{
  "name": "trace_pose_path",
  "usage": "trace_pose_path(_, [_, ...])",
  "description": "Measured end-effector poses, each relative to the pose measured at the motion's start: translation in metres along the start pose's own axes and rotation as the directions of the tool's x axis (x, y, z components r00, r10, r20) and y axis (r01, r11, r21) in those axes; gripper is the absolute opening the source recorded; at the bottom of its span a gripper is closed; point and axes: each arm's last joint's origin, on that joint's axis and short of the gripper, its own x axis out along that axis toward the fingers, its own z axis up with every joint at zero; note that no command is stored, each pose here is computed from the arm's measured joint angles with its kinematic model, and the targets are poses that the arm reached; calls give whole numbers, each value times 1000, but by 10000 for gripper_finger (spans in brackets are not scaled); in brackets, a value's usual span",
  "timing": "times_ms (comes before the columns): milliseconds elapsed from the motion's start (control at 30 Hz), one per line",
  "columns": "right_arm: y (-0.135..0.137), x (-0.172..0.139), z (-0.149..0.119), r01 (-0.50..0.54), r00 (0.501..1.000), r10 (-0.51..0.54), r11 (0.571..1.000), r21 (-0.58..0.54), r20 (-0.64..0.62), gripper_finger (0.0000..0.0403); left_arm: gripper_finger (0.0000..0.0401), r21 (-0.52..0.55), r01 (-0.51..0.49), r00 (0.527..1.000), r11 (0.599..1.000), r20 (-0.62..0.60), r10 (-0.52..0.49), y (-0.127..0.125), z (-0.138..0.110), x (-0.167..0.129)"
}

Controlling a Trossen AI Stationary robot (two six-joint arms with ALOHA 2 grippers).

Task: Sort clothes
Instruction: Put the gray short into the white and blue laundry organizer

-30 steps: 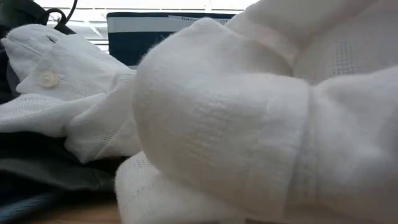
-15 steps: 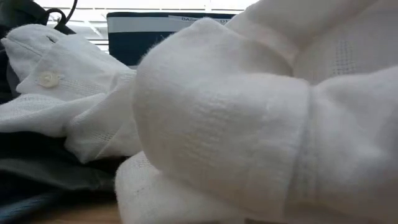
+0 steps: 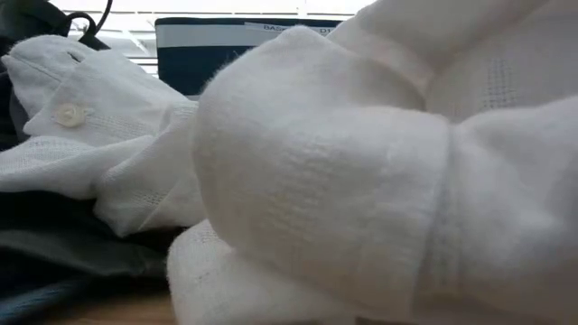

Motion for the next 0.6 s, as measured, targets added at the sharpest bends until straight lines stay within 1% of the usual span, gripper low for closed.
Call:
trace_pose_path(33, [0,0,0,0,1000,0,1000,-21,1,0,109,0,0,1000,1000,1,0,0,0,0])
trace_pose_path(100, [0,0,1,-4,1000,4,1000,-22,6,0,109,-16,1,1000,1000,3,-1,0,0,0])
trace_pose_path(133, [0,0,2,-3,1000,4,1000,-16,18,0,109,-61,9,1000,998,5,-8,0,1,0])
trace_pose_path(200, [-1,0,5,2,999,-2,1000,-6,53,0,109,-189,21,1000,982,8,-20,-1,1,0])
trace_pose_path(233, [-1,0,7,6,997,-6,1000,-4,77,0,109,-255,23,1000,967,12,-20,-1,1,0])
trace_pose_path(300, [-2,-1,13,18,991,-17,1000,-2,133,0,109,-380,24,1000,924,14,-20,-1,1,0])
trace_pose_path(367, [-3,-2,18,23,981,-28,999,31,191,0,109,-468,22,1000,883,9,-21,-1,1,0])
trace_pose_path(433, [-5,-3,25,29,966,-43,998,56,257,0,109,-485,-2,1000,874,10,7,0,1,0])
trace_pose_path(500, [-5,-5,30,18,949,-51,994,110,312,0,109,-478,-23,1000,878,7,30,1,1,0])
trace_pose_path(600, [-6,-7,34,-5,933,-59,984,176,356,0,109,-477,-35,999,878,8,43,1,1,0])
